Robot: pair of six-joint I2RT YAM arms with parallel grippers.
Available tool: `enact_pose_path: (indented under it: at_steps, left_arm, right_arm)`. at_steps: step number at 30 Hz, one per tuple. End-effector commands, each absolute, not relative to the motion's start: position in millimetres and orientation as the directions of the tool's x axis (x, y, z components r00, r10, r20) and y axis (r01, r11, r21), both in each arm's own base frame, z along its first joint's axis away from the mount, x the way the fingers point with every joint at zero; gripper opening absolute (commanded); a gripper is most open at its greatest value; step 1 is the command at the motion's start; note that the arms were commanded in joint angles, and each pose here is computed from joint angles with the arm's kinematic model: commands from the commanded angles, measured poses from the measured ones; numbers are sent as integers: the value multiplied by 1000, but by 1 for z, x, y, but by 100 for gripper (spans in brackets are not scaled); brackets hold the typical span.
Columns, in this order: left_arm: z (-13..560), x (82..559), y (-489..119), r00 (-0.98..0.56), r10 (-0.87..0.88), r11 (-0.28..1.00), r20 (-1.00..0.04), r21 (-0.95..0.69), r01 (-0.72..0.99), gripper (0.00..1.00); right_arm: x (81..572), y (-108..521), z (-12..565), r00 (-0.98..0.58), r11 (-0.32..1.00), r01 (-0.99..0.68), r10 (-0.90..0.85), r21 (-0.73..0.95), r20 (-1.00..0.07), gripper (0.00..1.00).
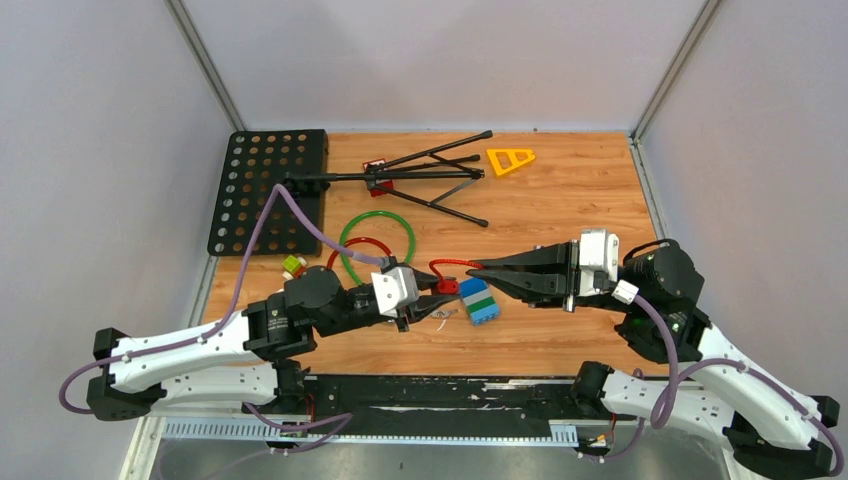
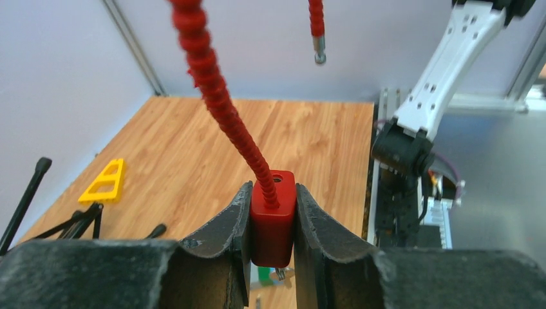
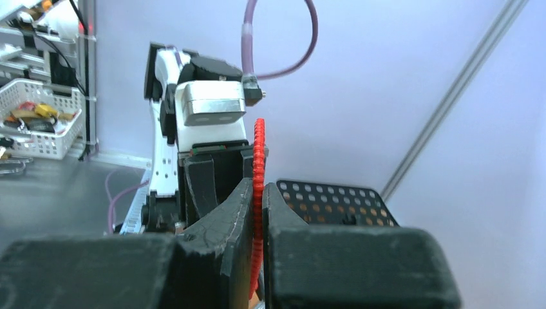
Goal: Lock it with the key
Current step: Pick up the lock from the center of the board, then lock the lock.
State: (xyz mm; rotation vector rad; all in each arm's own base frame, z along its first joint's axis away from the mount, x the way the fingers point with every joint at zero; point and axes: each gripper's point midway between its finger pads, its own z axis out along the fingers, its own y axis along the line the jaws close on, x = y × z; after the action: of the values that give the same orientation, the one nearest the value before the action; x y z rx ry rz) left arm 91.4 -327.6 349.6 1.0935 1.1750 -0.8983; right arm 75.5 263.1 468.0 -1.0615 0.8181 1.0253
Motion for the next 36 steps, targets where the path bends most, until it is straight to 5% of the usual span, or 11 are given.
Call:
enact_pose_path:
  at_steps: [1,15,36]
  left_arm:
    - [399,83,-327,163,-229,255,-960,102,962,0]
    - [417,80,-321,108,-397,242,-912,10,970,0]
    - [416,71,-330,85,-378,184,-922,15,983,0]
  right_arm:
    - [57,265,503,356,103,-932,440,-348,-824,0]
    - [64,261,510,360,184,-932,576,-312,-734,0]
    - [63,293,493,322,113,-943,543,-312,-776,0]
